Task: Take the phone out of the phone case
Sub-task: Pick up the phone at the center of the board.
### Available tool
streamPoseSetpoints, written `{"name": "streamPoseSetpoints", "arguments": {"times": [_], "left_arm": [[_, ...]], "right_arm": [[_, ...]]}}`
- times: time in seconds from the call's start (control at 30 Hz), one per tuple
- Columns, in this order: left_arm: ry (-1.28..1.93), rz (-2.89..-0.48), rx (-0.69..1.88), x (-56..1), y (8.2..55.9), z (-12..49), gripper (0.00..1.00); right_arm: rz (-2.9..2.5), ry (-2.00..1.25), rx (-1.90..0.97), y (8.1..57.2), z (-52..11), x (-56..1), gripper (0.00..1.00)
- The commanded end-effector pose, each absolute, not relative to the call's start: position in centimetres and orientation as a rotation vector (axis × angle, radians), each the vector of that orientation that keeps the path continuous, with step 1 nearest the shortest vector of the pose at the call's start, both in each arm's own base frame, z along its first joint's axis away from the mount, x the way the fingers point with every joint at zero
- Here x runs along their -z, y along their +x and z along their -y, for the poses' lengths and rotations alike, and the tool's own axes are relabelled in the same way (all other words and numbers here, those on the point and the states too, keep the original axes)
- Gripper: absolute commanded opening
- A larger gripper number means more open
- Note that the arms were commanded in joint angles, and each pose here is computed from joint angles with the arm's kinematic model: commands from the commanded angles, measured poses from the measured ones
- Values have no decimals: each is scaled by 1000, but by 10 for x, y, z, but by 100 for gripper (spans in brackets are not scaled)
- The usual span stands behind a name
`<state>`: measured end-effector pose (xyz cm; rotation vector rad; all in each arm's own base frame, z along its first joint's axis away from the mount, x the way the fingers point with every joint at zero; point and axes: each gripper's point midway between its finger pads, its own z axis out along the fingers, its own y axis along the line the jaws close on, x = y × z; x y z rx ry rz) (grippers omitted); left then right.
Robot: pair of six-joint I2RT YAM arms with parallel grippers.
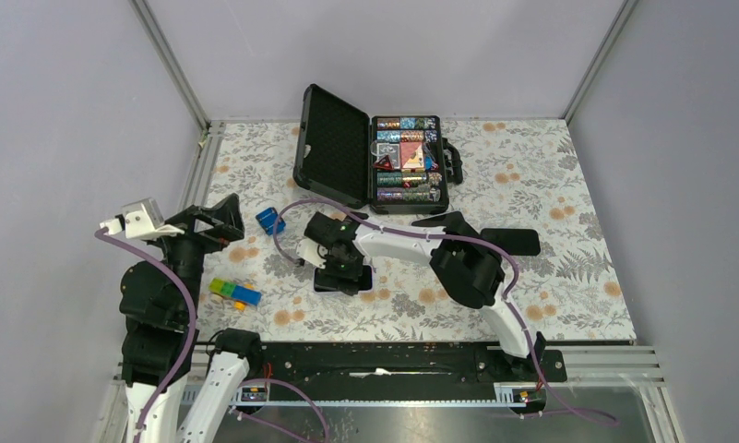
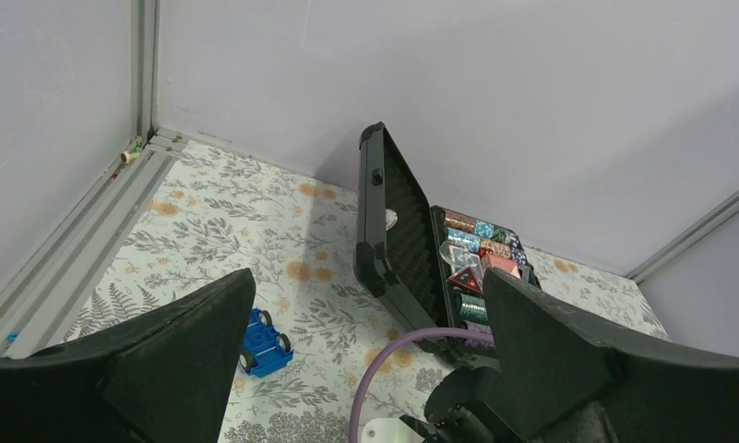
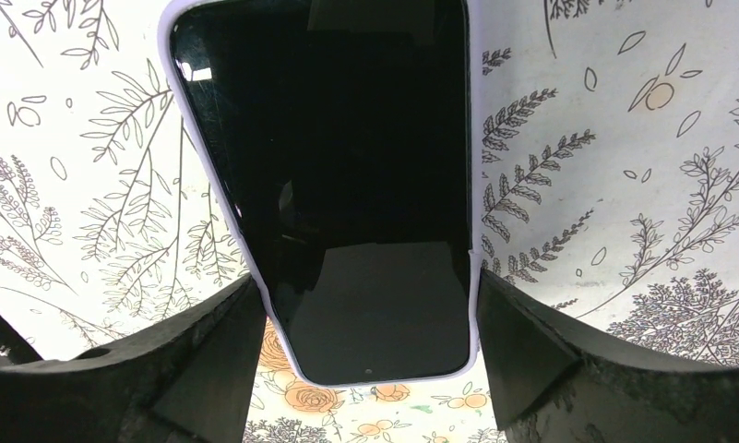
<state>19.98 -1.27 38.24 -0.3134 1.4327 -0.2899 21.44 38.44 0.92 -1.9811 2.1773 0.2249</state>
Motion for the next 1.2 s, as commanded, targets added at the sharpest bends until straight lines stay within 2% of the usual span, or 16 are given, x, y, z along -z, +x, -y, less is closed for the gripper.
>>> {"name": "streamPoseSetpoints", "arguments": {"times": [0.0,0.2,0.33,0.63,0.87,1.0,1.17], "left_arm": [[-287,-1398,319,-394,197,17,99],[-241,-1566,387,-383,210,39,99],[-266,-1612,437,-379,212,46,99],[-368,-1643,501,-367,217,49,99],[-474,-1829,569,-328,223,62,99],[-437,-1890,740,-308,224,91,99],[-556,-2002,883,-251,225,110,99]], "right_arm": [[-2327,-2083,-178,195,-355,24,66],[-2321,-1836,-247,215,-370,7,45],[-2293,-1622,-330,225,-379,-2,40],[-2211,-1234,-421,247,-373,-49,39],[-2198,-934,-660,252,-366,-89,39],[-2172,-810,-829,249,-369,-110,39],[-2247,-761,-905,240,-370,-102,38]]}}
